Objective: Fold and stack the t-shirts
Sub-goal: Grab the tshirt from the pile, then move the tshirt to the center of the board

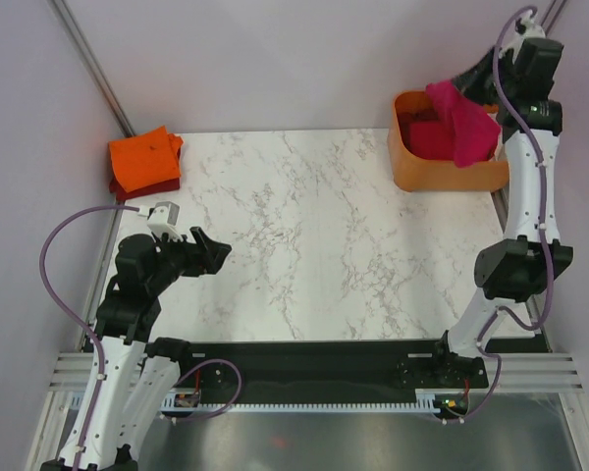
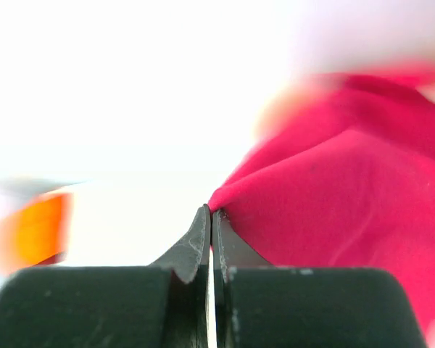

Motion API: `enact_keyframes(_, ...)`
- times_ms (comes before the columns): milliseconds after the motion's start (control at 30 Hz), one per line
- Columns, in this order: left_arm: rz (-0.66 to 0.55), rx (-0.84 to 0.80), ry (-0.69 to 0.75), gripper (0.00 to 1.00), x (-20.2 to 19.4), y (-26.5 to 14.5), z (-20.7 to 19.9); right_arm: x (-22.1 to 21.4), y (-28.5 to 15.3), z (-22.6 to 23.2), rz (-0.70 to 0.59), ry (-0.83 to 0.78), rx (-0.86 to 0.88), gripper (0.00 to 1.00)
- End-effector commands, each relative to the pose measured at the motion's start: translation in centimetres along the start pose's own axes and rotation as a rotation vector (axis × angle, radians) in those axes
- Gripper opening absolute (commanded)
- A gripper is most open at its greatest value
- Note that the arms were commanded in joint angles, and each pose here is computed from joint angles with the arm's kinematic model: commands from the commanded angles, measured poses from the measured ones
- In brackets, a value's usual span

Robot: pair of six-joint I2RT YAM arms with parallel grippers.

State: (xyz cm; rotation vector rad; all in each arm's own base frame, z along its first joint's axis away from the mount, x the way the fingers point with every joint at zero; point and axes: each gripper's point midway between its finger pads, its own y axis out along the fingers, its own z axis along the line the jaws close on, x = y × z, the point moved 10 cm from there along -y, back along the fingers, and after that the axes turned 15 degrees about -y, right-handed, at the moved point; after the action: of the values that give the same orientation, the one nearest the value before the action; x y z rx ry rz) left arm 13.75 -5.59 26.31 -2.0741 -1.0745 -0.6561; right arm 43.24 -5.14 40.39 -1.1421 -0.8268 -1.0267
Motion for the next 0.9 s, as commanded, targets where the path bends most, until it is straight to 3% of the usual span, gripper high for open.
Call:
enact_keyframes(0, -0.030, -0.026, 0.003, 0.84, 0.6, -0.4, -0.7, 9.0, -11.2, 12.3, -0.317, -0.145, 0.578, 0.00)
enact_keyframes(33, -0.037, -0.024, 0.005, 0.84, 0.6, -0.5, -0.7, 10.7, -13.2, 13.7, -0.426, -0.167, 0.660, 0.00)
enact_keyframes(100, -0.043, -0.026, 0.008, 0.84, 0.6, -0.6, -0.7, 12.4, -17.5, 15.8, -0.520, -0.082, 0.797, 0.00)
enact_keyframes(133, -0.046, -0.026, 0.008, 0.84, 0.6, -0.7, -0.7, 13.7, -19.9, 16.5, -0.661, -0.119, 0.854, 0.00)
enact_keyframes(233, -0.054, -0.030, 0.012, 0.84, 0.6, -0.8, -0.8, 14.7, -24.8, 17.5, -0.812, -0.127, 0.935, 0.00)
enact_keyframes(300, -0.057, -0.026, 0.012, 0.84, 0.7, -0.9, -0.7, 15.0, -26.0, 17.5, -0.852, -0.124, 0.893, 0.00)
enact_keyframes(367, -0.055, -0.027, 0.011, 0.84, 0.6, -0.9, -0.7, 14.7, -24.8, 17.0, -0.799, -0.080, 0.817, 0.00)
enact_keyframes(400, -0.058, -0.027, 0.012, 0.84, 0.7, -0.9, -0.8, 14.4, -24.0, 16.6, -0.787, -0.091, 0.757, 0.06)
enact_keyframes(433, -0.058, -0.025, 0.011, 0.84, 0.6, -1.0, -0.7, 13.3, -22.4, 15.8, -0.686, -0.046, 0.679, 0.50)
enact_keyframes(467, -0.058, -0.025, 0.012, 0.84, 0.7, -0.9, -0.8, 11.7, -20.6, 14.9, -0.604, -0.017, 0.596, 0.83)
enact_keyframes(500, -0.060, -0.027, 0.014, 0.84, 0.7, -0.9, -0.8, 10.5, -19.0, 13.8, -0.559, 0.030, 0.469, 0.98)
enact_keyframes(567, -0.058, -0.020, 0.012, 0.84, 0.7, -0.9, -0.7, 3.8, -14.7, 11.0, -0.317, 0.079, 0.283, 0.98)
enact_keyframes(633, -0.052, -0.015, 0.012, 0.84, 0.7, -0.7, -0.6, -1.5, -12.3, 8.7, -0.176, 0.100, 0.126, 0.98)
enact_keyframes(667, -0.049, -0.009, 0.010, 0.84, 0.6, -0.7, -0.6, -6.6, -10.8, 7.2, -0.041, 0.118, 0.055, 0.98)
enact_keyframes(767, -0.016, 0.022, -0.003, 0.84, 0.6, -0.1, -0.3, -13.6, -10.0, 6.2, 0.131, 0.095, 0.017, 0.98)
enact_keyframes(867, 0.037, 0.049, -0.015, 0.82, 0.6, 0.7, 0.0, -17.2, -10.6, 8.7, 0.224, 0.016, 0.082, 0.98)
